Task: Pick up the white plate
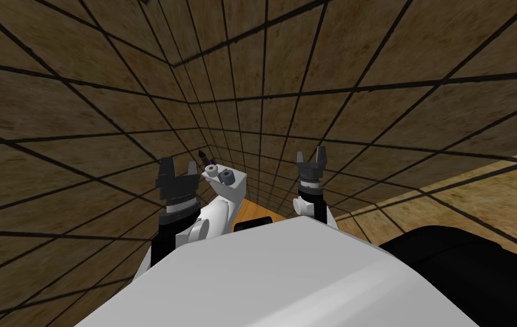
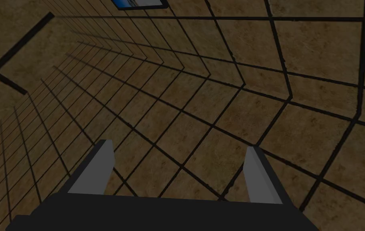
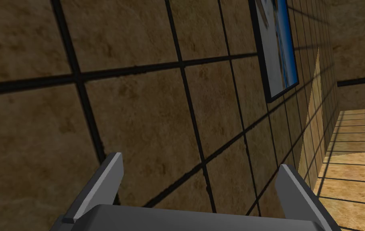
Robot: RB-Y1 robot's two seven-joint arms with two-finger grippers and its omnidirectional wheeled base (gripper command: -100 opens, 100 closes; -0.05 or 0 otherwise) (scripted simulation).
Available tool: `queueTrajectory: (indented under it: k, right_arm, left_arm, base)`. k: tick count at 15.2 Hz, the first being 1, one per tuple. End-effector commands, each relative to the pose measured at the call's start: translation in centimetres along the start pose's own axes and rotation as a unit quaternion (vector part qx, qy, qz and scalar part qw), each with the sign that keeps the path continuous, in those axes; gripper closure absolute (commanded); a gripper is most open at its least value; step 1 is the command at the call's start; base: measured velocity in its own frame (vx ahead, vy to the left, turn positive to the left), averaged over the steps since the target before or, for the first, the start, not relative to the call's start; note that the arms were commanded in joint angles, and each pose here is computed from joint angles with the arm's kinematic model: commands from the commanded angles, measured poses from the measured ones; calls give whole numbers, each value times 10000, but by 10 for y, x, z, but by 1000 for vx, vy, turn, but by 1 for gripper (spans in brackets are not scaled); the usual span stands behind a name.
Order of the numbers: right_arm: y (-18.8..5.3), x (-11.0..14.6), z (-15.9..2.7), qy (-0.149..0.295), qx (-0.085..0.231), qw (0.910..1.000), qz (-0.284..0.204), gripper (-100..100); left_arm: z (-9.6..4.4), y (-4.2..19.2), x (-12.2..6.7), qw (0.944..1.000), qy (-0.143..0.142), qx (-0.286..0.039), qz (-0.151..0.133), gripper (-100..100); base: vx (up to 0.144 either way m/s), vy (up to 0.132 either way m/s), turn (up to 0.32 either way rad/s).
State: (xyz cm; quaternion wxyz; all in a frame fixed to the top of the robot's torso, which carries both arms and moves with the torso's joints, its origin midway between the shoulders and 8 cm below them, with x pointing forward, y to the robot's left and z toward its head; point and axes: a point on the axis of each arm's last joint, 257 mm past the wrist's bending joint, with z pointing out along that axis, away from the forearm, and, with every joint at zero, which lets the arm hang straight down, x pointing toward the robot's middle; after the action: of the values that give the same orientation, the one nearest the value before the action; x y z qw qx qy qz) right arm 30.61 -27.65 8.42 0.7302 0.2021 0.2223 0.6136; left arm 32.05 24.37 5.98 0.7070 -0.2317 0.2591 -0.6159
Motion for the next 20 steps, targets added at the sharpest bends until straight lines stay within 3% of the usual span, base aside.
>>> queueTrajectory:
  k: [1,7,10,12,13,15,16,18,19,20]
  right_arm:
    - [0,0,0,0,0,10000,0,0]
    - [0,0,0,0,0,10000,0,0]
    - [0,0,0,0,0,10000,0,0]
    - [0,0,0,0,0,10000,0,0]
    - [0,0,0,0,0,10000,0,0]
    - [0,0,0,0,0,10000,0,0]
    - [0,0,0,0,0,10000,0,0]
    - [0,0,0,0,0,10000,0,0]
    - [0,0,0,0,0,10000,0,0]
    - [0,0,0,0,0,10000,0,0]
  left_arm:
    - [-3,5,3,9999,155,-74,17,-100]
    - [-14,23,8,9973,628,-371,59,-100]
    - [-26,40,7,9937,895,-674,62,-100]
    - [-27,40,11,9920,1053,-683,103,-100]
    - [-33,50,7,9897,1138,-861,92,-100]
    - [-34,51,11,9877,1289,-870,132,-100]
    - [-41,61,6,9850,1353,-1064,117,-100]
    - [-43,61,10,9821,1538,-1076,167,-100]
    - [-50,72,4,9789,1584,-1284,151,-100]
    - [-51,73,6,9770,1689,-1292,180,-100]
  base:
    - [2,2,-16]
    - [4,10,-24]
    - [7,13,-32]
    - [5,14,-22]
    - [5,14,-27]
    - [6,12,-23]
    - [8,12,-35]
    - [7,11,-22]
    - [6,12,-38]
    - [6,14,-37]
